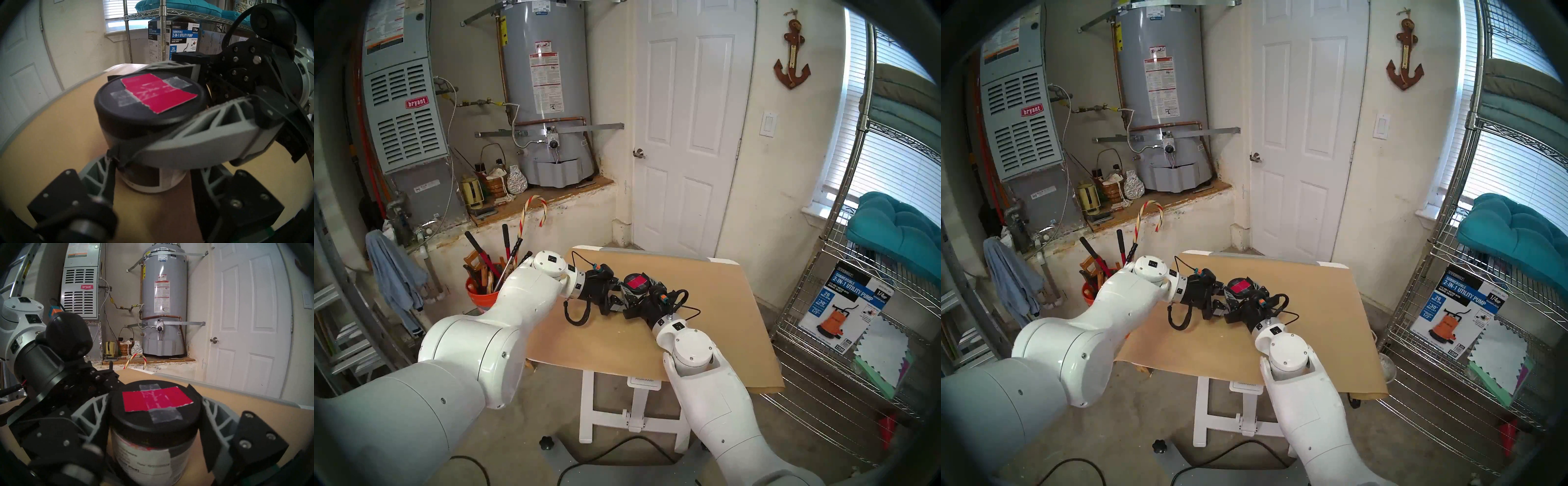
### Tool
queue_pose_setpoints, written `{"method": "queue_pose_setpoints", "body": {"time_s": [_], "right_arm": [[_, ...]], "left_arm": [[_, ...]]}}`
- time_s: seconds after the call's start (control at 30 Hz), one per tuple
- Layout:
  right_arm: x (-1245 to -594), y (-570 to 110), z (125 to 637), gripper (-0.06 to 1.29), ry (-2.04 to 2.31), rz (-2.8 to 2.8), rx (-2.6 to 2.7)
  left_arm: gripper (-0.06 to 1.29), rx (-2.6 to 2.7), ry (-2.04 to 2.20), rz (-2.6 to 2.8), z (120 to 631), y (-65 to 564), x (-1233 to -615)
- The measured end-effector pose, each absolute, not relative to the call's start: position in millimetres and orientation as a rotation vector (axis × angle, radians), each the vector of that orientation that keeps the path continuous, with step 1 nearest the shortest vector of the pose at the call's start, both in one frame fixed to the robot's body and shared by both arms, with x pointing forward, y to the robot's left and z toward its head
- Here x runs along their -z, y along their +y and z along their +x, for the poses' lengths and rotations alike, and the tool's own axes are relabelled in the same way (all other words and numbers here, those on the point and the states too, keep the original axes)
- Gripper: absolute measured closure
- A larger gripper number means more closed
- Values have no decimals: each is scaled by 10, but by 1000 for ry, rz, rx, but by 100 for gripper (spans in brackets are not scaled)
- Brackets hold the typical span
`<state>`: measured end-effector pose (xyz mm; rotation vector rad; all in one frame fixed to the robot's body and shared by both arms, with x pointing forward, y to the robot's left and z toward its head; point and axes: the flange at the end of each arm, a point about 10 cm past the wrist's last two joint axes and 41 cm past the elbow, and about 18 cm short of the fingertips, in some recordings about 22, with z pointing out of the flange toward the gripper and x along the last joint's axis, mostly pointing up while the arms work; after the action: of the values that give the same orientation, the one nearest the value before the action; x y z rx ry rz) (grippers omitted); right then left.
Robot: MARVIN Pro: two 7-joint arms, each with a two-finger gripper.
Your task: Open paint jar
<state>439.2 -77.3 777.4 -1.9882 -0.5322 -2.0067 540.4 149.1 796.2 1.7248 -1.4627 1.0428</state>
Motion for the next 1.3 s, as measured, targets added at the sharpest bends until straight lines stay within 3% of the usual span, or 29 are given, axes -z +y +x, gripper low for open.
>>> {"method": "queue_pose_setpoints", "body": {"time_s": [0.3, 1.3], "right_arm": [[-7765, -852, 4422, 50, -587, -1956, 1986], [-7756, -1211, 4712, 51, -824, -1741, 1802]], "left_arm": [[55, -1041, -1462, 1726, 5391, 1479, -7960], [57, -1049, -1475, 1703, 5381, 1651, -7964]]}}
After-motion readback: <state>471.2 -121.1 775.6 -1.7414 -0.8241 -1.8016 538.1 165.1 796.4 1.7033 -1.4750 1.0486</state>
